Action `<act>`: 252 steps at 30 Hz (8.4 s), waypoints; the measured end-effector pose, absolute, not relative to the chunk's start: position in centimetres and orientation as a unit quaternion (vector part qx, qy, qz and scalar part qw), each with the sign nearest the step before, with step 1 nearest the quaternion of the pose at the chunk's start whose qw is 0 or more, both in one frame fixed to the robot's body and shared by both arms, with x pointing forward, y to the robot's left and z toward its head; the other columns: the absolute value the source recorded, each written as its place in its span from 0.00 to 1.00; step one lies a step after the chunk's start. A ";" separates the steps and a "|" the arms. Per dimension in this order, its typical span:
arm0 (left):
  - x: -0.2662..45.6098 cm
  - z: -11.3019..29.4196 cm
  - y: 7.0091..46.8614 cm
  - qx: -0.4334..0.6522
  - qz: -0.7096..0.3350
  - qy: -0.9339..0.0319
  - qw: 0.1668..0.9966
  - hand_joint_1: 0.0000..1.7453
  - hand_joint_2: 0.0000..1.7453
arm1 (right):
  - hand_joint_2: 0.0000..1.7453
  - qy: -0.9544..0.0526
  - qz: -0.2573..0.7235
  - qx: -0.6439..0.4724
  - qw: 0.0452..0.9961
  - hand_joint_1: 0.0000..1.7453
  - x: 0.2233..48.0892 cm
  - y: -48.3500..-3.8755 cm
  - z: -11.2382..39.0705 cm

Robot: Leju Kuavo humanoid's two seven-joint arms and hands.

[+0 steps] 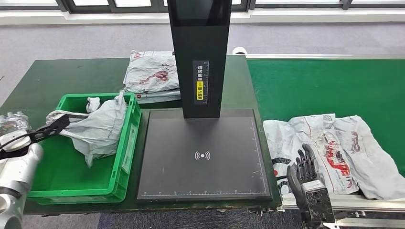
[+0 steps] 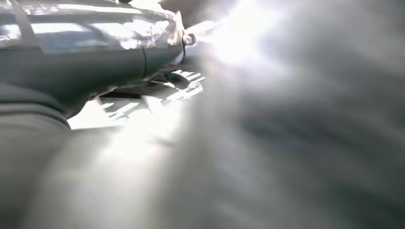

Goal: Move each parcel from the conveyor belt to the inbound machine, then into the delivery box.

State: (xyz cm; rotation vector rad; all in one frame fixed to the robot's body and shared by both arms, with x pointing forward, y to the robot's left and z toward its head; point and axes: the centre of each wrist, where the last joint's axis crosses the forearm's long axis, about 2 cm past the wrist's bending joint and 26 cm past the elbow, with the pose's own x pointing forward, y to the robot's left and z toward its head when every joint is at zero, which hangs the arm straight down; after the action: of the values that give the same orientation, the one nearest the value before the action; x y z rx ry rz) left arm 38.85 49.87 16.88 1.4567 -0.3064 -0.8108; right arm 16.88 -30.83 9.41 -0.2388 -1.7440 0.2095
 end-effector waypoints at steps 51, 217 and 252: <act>30.0 15.7 25.5 -0.016 -0.092 -0.836 0.541 0.00 1.00 | 1.00 -0.393 0.375 -0.528 0.653 0.00 34.3 -48.2 12.8; 26.6 11.2 19.4 -0.013 -0.074 -0.792 0.606 0.00 1.00 | 1.00 -0.593 0.277 0.279 0.703 1.00 36.2 -9.5 11.9; 25.7 11.3 21.2 0.011 -0.079 -0.784 0.615 0.00 1.00 | 0.00 -0.451 0.713 -0.234 0.482 0.00 41.9 -21.4 15.8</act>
State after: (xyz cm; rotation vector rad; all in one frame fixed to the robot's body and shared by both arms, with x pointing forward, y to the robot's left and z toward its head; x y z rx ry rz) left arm 25.66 21.20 11.29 0.0258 -1.8075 -0.1817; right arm 41.87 -21.37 15.78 -0.5711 -1.1001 1.7389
